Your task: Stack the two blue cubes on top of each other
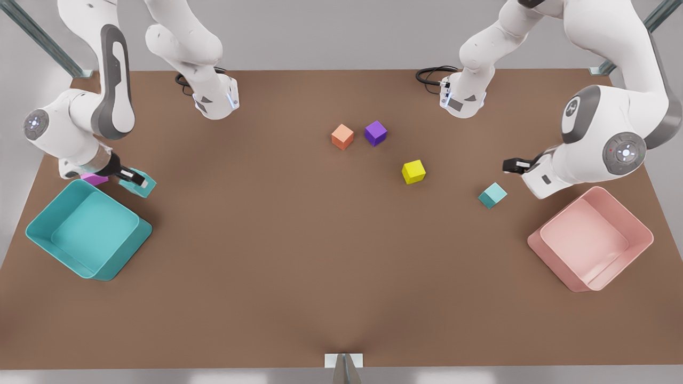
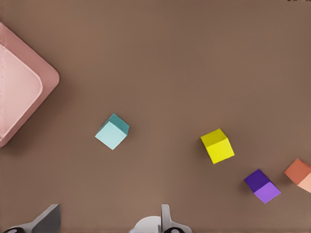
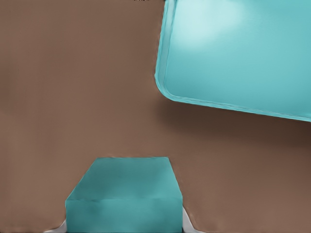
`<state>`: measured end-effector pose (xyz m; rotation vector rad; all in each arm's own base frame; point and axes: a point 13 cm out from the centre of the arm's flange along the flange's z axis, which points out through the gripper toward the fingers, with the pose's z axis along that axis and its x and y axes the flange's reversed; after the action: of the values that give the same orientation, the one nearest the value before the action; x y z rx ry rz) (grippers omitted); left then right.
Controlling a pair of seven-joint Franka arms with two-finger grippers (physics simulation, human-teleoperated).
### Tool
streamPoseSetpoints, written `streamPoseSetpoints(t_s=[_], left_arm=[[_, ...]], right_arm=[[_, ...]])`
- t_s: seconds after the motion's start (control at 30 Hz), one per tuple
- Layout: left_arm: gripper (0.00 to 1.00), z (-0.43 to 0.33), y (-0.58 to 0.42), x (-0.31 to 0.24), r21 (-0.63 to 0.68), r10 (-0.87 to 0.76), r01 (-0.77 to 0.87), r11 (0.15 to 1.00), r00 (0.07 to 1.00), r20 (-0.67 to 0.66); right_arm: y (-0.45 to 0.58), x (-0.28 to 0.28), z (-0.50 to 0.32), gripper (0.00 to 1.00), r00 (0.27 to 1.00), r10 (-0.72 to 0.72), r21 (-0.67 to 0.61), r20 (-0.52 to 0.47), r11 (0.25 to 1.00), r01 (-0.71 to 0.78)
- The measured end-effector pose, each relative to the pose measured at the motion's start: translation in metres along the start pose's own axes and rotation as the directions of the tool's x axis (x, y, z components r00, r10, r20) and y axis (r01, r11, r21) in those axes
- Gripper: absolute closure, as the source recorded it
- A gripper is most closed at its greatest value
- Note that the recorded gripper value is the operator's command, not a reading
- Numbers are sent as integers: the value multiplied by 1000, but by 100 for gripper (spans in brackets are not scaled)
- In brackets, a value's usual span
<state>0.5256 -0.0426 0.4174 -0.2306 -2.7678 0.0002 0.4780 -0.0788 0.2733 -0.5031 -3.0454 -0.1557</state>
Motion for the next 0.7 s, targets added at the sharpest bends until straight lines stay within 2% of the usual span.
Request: streamPoseSetpoints(t_s=[0.13, 0.23, 0.4, 0.47, 0.53, 0.63, 0.7], left_arm=[[0, 2, 15, 1, 12, -25, 25, 1000, 1000, -6], [0, 16, 28, -6, 42, -47, 48, 998, 998, -29], [0, 51, 69, -26, 107, -124, 131, 986, 990, -66], [0, 81, 81, -32, 47, -202, 208, 977, 973, -112], [0, 139, 69, -5, -12, -252, 254, 967, 952, -175], [0, 194, 70, 9, 10, -323, 331, 944, 926, -193], [0, 232, 82, 21, 58, -419, 439, 897, 884, -206]], right_arm=[[220, 47, -25, 58, 950, -310, -15, -43, 951, 310], [358, 98, -12, 59, 893, -442, -9, -87, 896, 443], [466, 84, 44, 59, 919, -374, -2, -124, 926, 377], [493, 75, 71, 58, 934, -333, 4, -129, 942, 336], [518, 69, 99, 58, 946, -296, 2, -133, 954, 299], [540, 73, 136, 58, 961, -237, -4, -145, 971, 239], [553, 86, 159, 58, 965, -211, -8, -157, 977, 213]])
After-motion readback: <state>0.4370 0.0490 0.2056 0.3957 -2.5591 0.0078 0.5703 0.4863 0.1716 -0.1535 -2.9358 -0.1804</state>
